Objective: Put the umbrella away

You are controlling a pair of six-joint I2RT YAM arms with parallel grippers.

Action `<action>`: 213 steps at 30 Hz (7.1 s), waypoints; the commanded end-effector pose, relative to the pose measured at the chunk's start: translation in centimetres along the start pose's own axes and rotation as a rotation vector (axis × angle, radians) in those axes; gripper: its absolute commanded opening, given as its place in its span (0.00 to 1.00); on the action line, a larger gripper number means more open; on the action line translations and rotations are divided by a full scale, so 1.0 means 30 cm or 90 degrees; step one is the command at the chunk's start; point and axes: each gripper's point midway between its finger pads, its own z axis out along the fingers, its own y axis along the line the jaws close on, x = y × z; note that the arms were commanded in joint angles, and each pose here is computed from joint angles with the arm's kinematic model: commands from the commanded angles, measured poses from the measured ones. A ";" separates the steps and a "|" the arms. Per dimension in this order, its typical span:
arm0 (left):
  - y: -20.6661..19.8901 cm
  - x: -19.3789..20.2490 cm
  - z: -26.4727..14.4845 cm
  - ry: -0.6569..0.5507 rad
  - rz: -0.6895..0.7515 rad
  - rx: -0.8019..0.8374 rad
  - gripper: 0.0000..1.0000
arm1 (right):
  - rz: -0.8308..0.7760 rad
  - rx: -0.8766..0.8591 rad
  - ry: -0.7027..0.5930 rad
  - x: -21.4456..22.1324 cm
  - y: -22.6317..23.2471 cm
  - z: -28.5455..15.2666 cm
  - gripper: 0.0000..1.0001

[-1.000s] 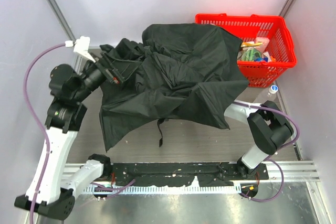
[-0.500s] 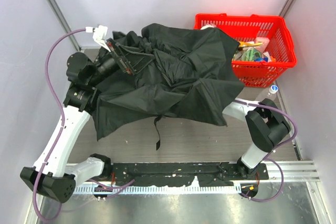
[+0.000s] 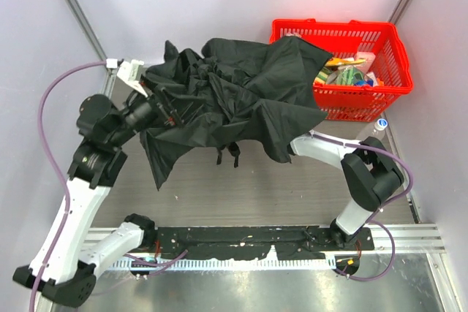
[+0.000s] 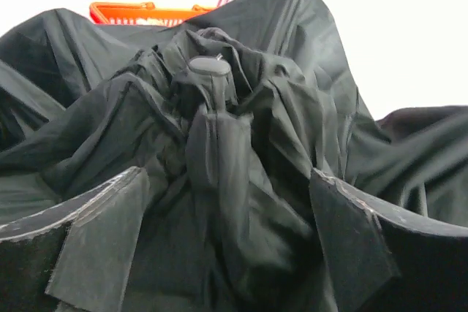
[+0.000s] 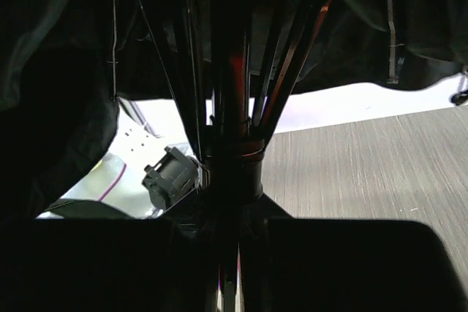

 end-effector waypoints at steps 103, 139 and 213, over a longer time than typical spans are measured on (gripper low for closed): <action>0.238 -0.114 0.071 -0.087 -0.258 -0.315 1.00 | -0.507 0.761 -0.024 -0.295 -0.224 -0.173 0.01; 0.189 -0.085 0.158 -0.118 -0.256 -0.174 0.00 | -0.407 0.501 -0.024 -0.153 -0.070 -0.058 0.28; 0.079 0.109 0.085 0.088 -0.157 0.053 0.00 | -0.118 0.573 0.204 -0.312 0.007 -0.178 0.84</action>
